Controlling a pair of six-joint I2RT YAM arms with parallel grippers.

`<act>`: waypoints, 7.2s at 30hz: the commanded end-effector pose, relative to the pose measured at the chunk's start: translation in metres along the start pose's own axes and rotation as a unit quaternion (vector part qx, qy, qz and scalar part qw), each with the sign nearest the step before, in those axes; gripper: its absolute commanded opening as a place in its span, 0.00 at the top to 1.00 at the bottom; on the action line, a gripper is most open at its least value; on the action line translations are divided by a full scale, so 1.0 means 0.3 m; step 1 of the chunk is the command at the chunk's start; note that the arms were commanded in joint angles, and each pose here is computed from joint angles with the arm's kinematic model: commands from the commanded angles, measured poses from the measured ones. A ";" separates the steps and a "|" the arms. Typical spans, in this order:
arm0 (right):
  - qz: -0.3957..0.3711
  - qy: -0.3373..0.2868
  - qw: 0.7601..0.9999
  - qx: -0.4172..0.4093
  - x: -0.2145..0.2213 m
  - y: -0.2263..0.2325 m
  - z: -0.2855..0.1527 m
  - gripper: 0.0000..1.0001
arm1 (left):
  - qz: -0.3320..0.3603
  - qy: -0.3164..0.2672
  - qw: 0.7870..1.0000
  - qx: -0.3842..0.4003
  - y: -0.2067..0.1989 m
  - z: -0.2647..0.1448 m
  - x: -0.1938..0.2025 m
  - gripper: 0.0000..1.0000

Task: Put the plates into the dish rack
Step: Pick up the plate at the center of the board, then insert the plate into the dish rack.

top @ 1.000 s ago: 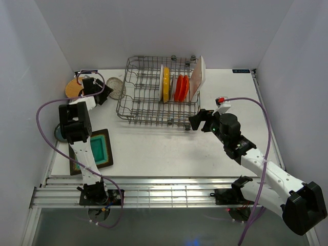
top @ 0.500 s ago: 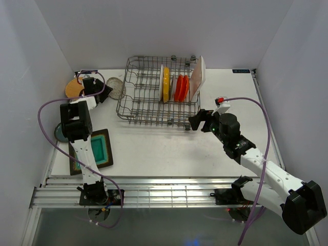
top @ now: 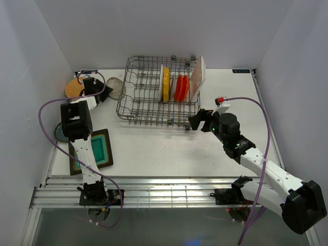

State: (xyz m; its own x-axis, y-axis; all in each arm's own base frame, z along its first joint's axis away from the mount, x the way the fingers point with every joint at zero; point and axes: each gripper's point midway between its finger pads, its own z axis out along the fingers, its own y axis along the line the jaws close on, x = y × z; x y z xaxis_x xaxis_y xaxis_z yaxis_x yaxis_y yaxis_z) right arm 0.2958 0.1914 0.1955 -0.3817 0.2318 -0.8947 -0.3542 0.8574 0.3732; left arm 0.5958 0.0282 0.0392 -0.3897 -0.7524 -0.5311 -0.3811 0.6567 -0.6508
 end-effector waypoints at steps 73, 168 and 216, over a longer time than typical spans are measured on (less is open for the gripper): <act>-0.010 -0.038 0.999 -0.030 -0.105 0.058 0.002 0.09 | -0.111 -0.084 0.976 0.165 -0.255 -0.570 -0.334 1.00; 0.083 -0.174 0.980 -0.051 -0.304 -0.023 -0.212 0.92 | 0.168 0.276 0.798 0.508 -1.116 -1.140 1.062 1.00; 0.198 -0.069 0.971 0.118 -0.557 -0.053 -0.148 0.92 | 0.555 -0.227 0.650 0.467 -1.146 -1.358 0.868 0.22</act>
State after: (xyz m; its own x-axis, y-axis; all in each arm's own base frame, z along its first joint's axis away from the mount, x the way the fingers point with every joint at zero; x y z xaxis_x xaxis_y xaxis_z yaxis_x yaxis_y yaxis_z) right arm 0.3272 0.1189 0.3231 -0.3680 0.5619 -0.7408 0.0142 0.8001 0.5998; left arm 0.2888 -0.3872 0.3061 0.1751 0.0374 -0.9838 0.7759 0.6099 0.1613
